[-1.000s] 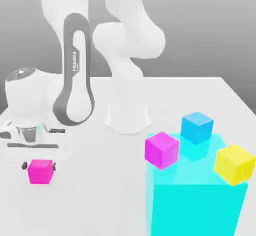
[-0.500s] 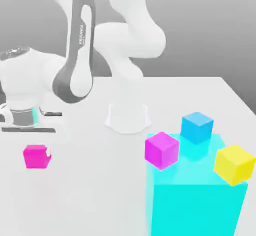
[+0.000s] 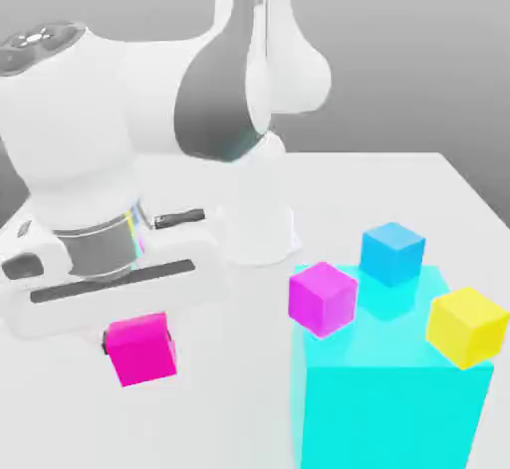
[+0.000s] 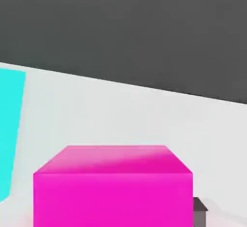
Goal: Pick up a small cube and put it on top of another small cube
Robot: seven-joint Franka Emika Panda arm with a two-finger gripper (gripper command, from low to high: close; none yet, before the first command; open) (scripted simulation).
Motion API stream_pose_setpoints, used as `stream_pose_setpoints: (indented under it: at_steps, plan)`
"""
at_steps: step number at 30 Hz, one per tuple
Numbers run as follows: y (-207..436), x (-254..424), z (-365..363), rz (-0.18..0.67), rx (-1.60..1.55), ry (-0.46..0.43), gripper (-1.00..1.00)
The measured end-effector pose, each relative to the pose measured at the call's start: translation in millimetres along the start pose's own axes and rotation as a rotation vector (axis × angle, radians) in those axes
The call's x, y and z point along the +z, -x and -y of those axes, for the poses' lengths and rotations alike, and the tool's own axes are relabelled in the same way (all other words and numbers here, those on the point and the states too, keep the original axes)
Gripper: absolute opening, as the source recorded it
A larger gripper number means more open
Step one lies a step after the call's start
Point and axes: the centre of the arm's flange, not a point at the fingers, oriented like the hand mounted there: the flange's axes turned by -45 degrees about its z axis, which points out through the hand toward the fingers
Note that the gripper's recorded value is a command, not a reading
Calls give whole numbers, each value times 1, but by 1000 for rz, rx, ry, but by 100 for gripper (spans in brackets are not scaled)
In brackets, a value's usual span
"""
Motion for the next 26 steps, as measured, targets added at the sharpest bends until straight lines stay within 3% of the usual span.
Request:
stream_pose_setpoints:
  at_steps: [4,8,17,22,23,26]
  plan:
    - [-34,-38,110,34,-108,-36,-100]
    - [-15,-83,244,62,-207,-42,-100]
    - [73,-86,267,-46,-93,126,-100]
    - [82,-28,261,-67,-76,166,-100]
    - [82,-20,260,-68,-76,166,100]
    - [82,-20,260,-68,-76,166,100]
